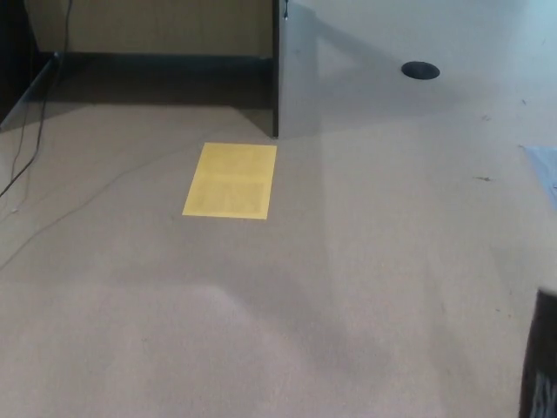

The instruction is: A person is holding a plastic bag and the robot extends its left hand to grab the bag by hooking its thumb into the holes at the top and brings its hand down by its side. Then it extends its arm again to hand the plastic bag back to the person.

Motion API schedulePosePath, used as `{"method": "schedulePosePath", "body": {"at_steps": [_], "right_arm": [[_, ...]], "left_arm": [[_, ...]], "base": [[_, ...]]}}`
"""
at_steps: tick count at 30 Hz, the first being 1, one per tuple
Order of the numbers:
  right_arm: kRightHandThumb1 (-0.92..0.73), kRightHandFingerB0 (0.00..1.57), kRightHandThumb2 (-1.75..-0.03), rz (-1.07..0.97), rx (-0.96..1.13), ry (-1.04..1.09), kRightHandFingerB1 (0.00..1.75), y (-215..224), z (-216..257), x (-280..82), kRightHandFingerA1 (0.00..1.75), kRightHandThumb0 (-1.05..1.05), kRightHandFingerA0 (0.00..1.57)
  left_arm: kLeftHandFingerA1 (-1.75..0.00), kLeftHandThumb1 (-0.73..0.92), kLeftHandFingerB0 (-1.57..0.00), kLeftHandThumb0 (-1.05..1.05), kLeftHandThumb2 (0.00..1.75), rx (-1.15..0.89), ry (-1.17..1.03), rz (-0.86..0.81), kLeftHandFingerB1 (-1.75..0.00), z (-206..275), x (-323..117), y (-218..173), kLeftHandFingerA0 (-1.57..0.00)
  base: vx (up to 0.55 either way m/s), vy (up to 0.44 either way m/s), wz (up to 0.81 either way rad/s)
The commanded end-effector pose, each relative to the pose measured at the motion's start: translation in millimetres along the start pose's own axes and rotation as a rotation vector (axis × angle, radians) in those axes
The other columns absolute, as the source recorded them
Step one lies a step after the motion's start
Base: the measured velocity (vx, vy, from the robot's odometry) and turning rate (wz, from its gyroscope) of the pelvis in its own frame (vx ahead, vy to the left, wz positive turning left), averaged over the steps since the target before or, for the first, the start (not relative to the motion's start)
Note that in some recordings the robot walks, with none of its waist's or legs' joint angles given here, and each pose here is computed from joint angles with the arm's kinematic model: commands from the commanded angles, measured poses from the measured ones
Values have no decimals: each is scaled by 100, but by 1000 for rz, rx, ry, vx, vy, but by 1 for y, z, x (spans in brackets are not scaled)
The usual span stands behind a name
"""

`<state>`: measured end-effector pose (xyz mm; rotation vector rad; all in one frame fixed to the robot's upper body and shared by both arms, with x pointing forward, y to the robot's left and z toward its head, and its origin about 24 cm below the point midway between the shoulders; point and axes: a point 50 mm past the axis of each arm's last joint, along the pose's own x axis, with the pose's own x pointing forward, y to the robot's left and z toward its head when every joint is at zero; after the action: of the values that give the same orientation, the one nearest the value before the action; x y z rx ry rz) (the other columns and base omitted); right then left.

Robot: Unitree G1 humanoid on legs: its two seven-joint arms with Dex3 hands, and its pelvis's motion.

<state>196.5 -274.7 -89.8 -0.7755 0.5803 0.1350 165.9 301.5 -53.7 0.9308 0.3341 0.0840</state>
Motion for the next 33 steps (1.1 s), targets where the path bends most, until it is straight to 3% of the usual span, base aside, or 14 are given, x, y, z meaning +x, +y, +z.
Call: {"method": "schedulePosePath", "body": {"at_steps": [1, 2, 3, 4, 5, 8, 9, 10, 12, 13, 17, 18, 30, 33], "right_arm": [[-67, 63, -60, -30, -7, 21, 43, -8, -1, 2, 66, -29, 75], [-67, 63, -60, -30, -6, 22, 43, -8, -1, 2, 65, -29, 76], [-66, 64, -60, -33, 1, 22, 43, -9, 0, 3, 71, -29, 77], [-66, 64, -60, -37, 9, 21, 43, -9, 0, 3, 71, -29, 77], [-67, 63, -60, -34, 5, 24, 43, -8, 0, 3, 70, -30, 78], [-68, 61, -60, -20, -2, 29, 43, -6, -3, 1, 61, -29, 76], [-67, 62, -60, -19, 3, 29, 43, -6, -4, 1, 60, -29, 77], [-67, 63, -60, -19, 4, 28, 43, -6, -4, 1, 63, -29, 76], [-67, 63, -60, -21, 1, 23, 43, -6, -4, 0, 65, -28, 76], [-67, 63, -60, -22, -2, 22, 43, -6, -4, 0, 71, -28, 75], [-67, 63, -60, -17, -4, 29, 43, -6, -5, 0, 66, -28, 75], [-67, 63, -60, -19, -3, 29, 43, -6, -5, 0, 71, -28, 75], [-67, 61, -60, -32, -7, 57, 43, -14, -11, -2, 64, -28, 78], [-67, 62, -60, -47, -11, 54, 43, -18, -10, -1, 72, -28, 80]], "left_arm": [[-39, 43, -26, -41, 62, -135, -1, 178, -36, -16, -4, 14, -27], [-39, 44, -26, -39, 61, -143, 7, 172, -35, -17, -3, 14, -27], [-53, 33, -12, -20, 88, -173, 39, 153, -51, -21, -1, 15, -13], [-53, 33, -12, -20, 88, -205, 70, 137, -51, -24, 0, 15, -13], [-38, 43, -25, -39, 61, -220, 83, 130, -34, -26, 0, 15, -26], [-41, 40, -26, -40, 62, -235, 104, 110, -36, -30, -2, 13, -28], [-36, 46, -27, -34, 55, -249, 118, 96, -31, -32, -2, 12, -33], [-43, 37, -27, -42, 62, -260, 126, 90, -37, -33, -2, 11, -35], [-43, 38, -27, -41, 62, -271, 132, 86, -37, -33, -2, 11, -35], [-37, 43, -31, -34, 53, -275, 135, 86, -31, -33, -2, 10, -40], [-37, 43, -32, -32, 53, -285, 128, 91, -31, -32, -1, 10, -43], [-37, 43, -32, -31, 53, -293, 128, 85, -31, -32, -1, 9, -43], [-38, 44, -32, -36, 54, -284, 131, 60, -31, -28, 0, -1, -40], [-38, 44, -32, -37, 54, -274, 124, 57, -31, -25, 3, -3, -41]], "base": [[0, 0, 0], [0, 0, 0], [0, 0, 0], [0, 0, 0], [0, 0, 0], [0, 0, 0], [0, 0, 0], [0, 0, 0], [0, 0, 0], [0, 0, 0], [0, 0, 0], [0, 0, 0], [0, 0, 0], [0, 0, 0]]}}
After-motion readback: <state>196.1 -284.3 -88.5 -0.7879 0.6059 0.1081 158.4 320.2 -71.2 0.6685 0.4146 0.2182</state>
